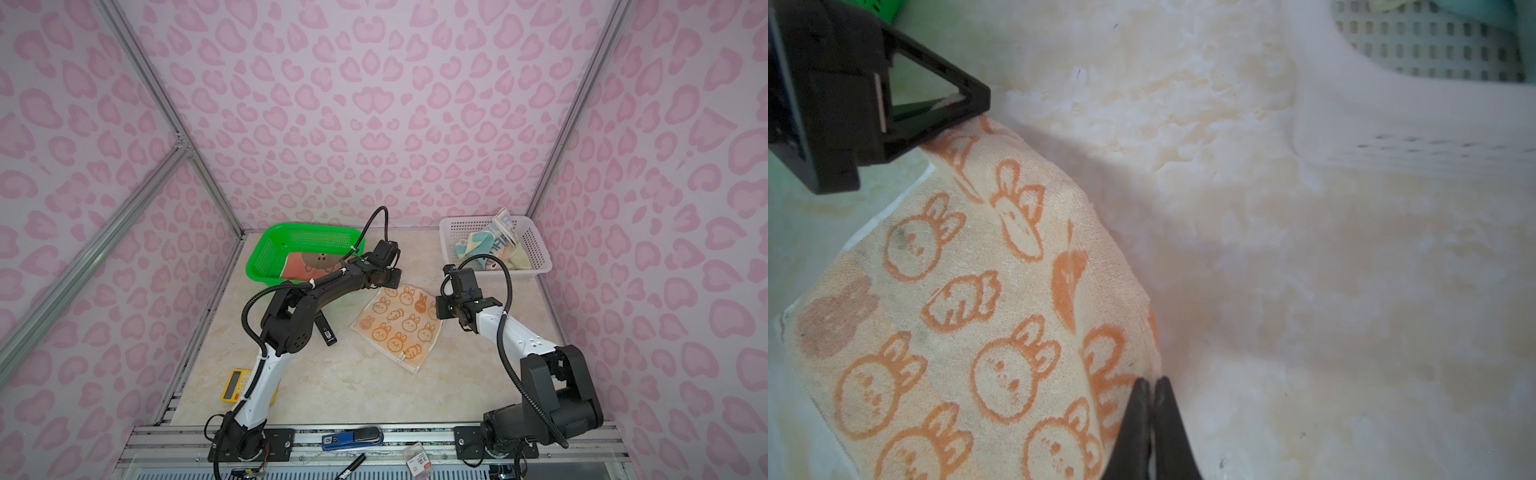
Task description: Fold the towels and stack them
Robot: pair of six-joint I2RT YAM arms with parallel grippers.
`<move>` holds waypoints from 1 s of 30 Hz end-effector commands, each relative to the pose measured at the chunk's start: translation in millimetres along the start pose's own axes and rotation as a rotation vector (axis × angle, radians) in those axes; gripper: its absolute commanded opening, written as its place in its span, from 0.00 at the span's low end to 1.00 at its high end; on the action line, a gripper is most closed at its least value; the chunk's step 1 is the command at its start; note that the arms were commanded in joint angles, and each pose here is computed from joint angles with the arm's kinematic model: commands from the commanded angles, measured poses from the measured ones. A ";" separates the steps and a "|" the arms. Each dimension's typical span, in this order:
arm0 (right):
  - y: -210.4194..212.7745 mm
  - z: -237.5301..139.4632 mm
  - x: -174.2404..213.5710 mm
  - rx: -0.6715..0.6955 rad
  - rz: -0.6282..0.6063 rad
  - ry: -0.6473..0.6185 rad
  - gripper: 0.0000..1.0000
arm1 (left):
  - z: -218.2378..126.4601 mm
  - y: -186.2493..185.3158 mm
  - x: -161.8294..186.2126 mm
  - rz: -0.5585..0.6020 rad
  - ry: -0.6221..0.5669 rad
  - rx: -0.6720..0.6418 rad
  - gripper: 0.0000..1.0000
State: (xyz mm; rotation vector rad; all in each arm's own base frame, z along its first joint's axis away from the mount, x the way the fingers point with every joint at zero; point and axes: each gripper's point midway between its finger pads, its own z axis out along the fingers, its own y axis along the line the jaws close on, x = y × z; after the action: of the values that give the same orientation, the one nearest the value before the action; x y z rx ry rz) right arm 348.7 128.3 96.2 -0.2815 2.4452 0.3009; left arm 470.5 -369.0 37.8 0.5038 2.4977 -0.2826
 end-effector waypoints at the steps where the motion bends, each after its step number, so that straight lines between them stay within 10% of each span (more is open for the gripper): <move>1: 14.6 -1.4 4.6 -0.082 -0.025 -0.015 0.00 | -87.9 -0.4 -57.0 0.007 -0.187 0.015 0.02; 18: 56.8 -33.2 50.6 -0.161 -0.145 0.002 0.00 | -160.1 5.4 -35.1 -0.007 -0.274 0.071 0.02; 30: 72.2 -32.4 66.0 -0.198 -0.172 0.032 0.00 | -151.0 19.5 13.0 -0.008 -0.173 0.034 0.02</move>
State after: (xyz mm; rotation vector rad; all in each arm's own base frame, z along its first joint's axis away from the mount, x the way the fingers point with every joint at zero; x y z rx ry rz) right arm 264.1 180.0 96.1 -0.5812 2.3796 0.4742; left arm 395.6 -306.2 150.0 0.4814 2.3351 -0.3720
